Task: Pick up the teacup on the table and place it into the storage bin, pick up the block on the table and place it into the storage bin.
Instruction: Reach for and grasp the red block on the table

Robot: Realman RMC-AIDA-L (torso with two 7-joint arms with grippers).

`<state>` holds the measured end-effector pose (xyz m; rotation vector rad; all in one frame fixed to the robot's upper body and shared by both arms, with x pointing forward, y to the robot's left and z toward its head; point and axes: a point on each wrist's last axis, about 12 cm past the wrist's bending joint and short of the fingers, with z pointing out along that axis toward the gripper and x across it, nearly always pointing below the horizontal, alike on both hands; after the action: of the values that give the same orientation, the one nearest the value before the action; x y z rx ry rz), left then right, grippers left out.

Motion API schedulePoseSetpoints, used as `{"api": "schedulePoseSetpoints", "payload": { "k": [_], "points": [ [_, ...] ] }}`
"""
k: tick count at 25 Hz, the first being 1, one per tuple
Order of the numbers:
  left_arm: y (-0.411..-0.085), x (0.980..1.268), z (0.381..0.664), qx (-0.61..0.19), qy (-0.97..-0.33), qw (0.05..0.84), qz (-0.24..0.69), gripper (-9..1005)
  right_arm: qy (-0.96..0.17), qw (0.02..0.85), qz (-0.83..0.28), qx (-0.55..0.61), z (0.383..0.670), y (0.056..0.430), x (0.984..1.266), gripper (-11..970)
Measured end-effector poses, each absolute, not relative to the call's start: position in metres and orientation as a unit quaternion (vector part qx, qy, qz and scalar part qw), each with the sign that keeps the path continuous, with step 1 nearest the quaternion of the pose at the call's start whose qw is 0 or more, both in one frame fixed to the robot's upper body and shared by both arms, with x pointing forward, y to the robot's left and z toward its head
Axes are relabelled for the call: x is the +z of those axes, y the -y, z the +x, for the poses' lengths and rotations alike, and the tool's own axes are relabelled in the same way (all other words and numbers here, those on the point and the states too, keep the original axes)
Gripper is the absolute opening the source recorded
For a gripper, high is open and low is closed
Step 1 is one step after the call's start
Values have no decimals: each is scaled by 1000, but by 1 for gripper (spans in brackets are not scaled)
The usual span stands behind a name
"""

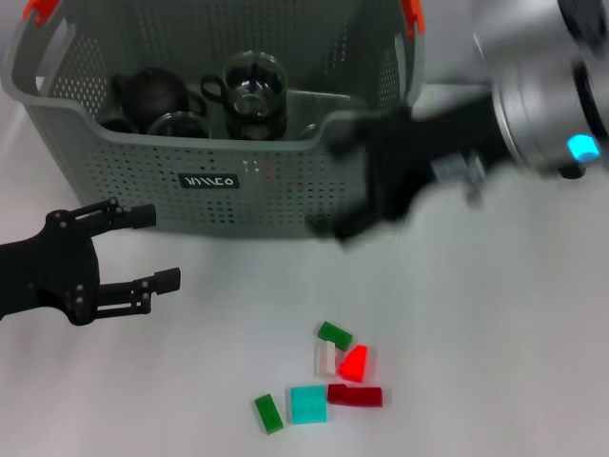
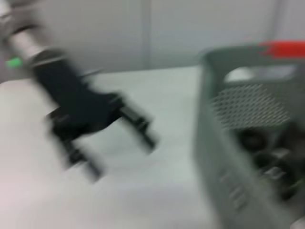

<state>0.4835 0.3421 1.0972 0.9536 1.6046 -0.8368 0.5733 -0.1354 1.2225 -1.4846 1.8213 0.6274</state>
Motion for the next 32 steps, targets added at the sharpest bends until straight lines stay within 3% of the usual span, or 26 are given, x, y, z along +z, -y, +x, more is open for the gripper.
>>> {"api": "schedulePoseSetpoints", "payload": {
  "k": [6,13,32],
  "points": [
    [-341,1095,483,-348,-672,522,393,841,-715,275,-577,284,546,159,1181,928],
    [-337,1094,485,-352,-670,523,391,841,-717,243,-584,292,544,168,1145,924],
    [-335,1093,488,-361,-670,532,371,841,-714,183,-628,251,551,153,1115,915]
  ]
}}
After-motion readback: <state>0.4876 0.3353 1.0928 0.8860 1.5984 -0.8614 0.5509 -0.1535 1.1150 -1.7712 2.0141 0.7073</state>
